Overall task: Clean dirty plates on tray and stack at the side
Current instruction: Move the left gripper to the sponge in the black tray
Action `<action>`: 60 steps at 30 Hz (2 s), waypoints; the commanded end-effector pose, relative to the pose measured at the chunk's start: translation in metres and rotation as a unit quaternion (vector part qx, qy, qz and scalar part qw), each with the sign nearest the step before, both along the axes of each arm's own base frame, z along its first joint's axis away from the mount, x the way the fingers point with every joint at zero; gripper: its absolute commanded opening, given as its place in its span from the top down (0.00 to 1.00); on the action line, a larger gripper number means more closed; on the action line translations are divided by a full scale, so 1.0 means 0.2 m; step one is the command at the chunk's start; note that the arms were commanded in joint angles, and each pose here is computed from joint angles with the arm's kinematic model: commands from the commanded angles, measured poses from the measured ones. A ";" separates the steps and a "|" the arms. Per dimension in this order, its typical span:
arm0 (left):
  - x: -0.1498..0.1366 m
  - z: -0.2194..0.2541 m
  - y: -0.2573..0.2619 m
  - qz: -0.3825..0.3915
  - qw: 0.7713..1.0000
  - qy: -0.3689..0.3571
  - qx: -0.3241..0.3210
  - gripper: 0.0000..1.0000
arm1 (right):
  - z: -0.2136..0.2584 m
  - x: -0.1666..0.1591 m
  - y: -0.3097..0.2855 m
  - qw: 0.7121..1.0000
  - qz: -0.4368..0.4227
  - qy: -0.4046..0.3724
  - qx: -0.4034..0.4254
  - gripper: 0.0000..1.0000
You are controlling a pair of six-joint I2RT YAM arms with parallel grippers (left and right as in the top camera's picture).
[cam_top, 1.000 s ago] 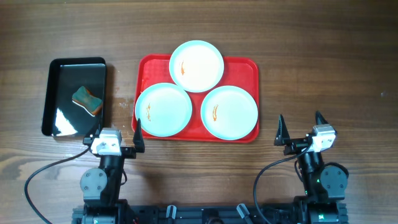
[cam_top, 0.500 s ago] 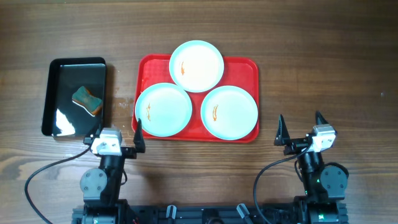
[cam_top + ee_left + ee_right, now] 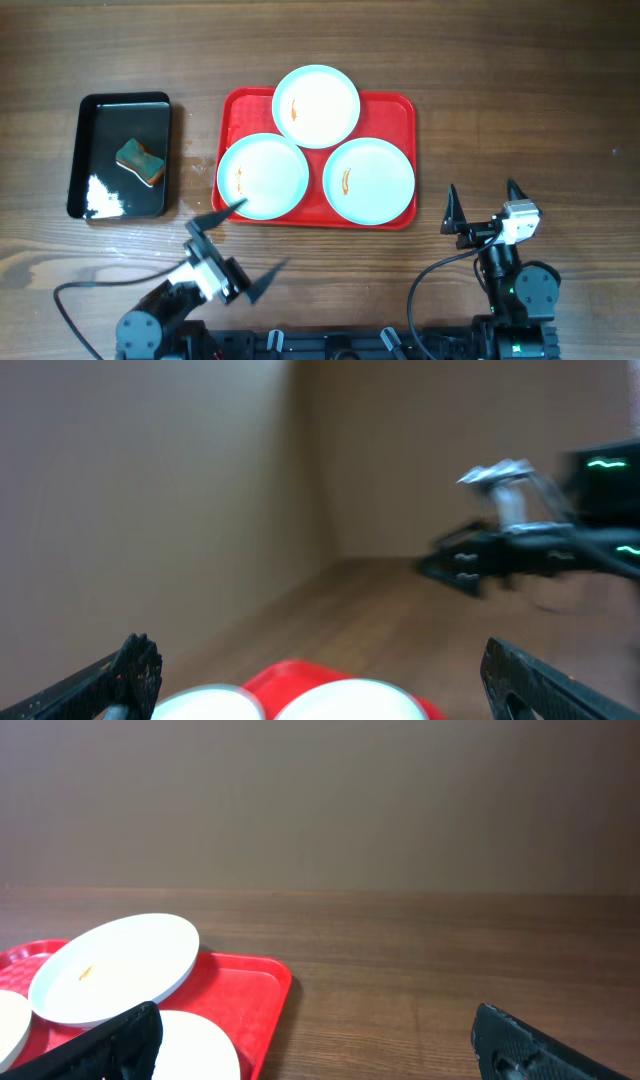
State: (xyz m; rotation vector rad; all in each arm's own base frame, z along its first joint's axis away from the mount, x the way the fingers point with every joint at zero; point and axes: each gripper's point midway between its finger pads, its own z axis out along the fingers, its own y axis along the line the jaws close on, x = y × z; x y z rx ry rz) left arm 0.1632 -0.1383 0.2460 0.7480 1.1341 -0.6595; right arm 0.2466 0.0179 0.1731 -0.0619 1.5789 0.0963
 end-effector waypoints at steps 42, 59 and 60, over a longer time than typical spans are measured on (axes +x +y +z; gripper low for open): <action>1.04 -0.41 1.13 0.458 0.514 0.719 -0.090 0.00 | 0.01 0.00 -0.01 1.000 -0.004 -0.004 0.003 0.00; 0.99 -1.02 1.39 0.548 0.344 0.762 -0.044 0.15 | 0.01 0.00 -0.01 1.000 -0.004 -0.003 0.003 0.00; 0.99 -1.03 1.39 0.548 0.344 0.762 -0.044 0.15 | 0.01 0.00 -0.01 1.000 -0.004 -0.003 0.003 0.00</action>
